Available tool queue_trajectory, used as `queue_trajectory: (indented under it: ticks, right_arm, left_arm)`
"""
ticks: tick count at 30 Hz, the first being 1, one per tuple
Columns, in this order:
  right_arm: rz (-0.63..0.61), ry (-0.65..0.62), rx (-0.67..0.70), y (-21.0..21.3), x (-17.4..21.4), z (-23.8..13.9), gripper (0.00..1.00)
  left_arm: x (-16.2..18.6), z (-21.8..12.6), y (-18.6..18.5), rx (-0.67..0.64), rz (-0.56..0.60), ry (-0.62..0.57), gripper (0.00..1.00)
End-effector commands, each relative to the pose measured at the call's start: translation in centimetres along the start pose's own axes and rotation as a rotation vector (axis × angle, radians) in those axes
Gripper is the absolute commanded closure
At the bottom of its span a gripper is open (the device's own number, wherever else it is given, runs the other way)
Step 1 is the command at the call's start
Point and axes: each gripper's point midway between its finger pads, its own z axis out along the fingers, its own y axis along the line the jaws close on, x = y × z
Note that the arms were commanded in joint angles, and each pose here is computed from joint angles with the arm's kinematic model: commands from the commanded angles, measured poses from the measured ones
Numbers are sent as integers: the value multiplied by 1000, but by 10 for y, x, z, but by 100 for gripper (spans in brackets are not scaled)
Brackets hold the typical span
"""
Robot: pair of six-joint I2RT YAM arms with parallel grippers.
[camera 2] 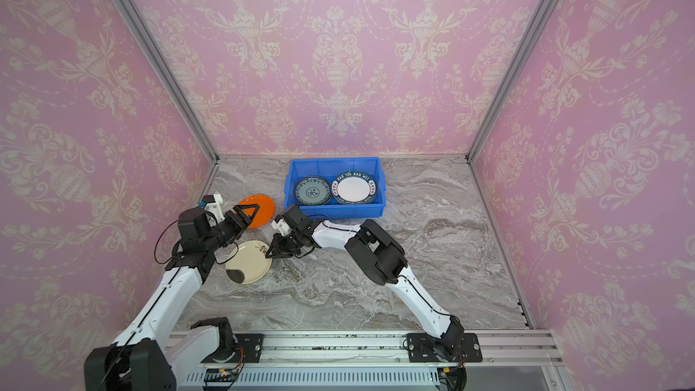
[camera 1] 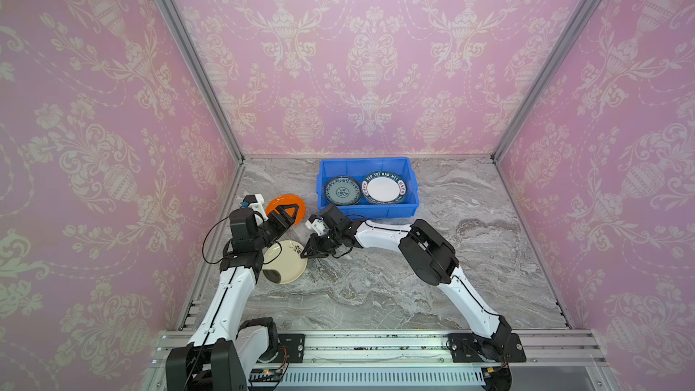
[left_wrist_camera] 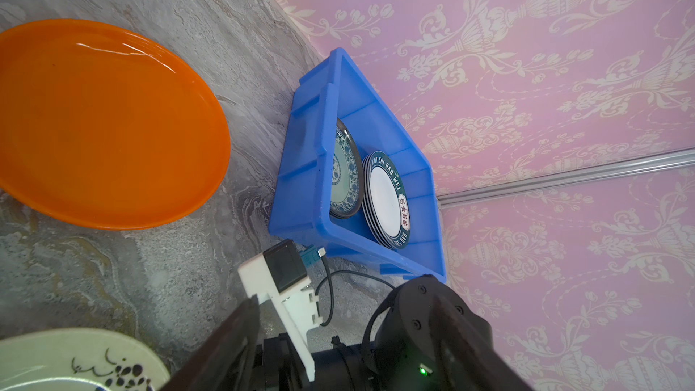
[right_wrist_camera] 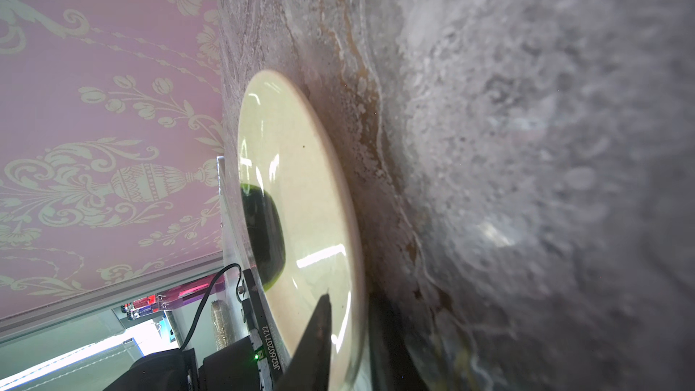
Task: Place the plates into the plastic bin on the countertop
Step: 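Grasp the rim of the cream flower-print plate with the right gripper and tilt it up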
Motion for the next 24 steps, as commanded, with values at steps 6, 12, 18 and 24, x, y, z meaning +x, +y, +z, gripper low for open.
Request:
queue_trajectory:
  ticks: [6, 12, 18, 24]
  right_arm:
    - [8, 27, 90, -20, 14, 8, 86]
    - [-15, 20, 89, -13, 15, 3, 95]
    - [-16, 44, 102, -2, 24, -13, 100]
    - [-71, 61, 229, 1, 40, -67, 100]
  left_arm:
    - [1, 0, 4, -5, 13, 6, 27]
    - [-3, 1, 1, -1, 16, 4, 26]
    - [-14, 2, -10, 18, 18, -15, 26]
    - [-31, 13, -33, 57, 38, -18, 27]
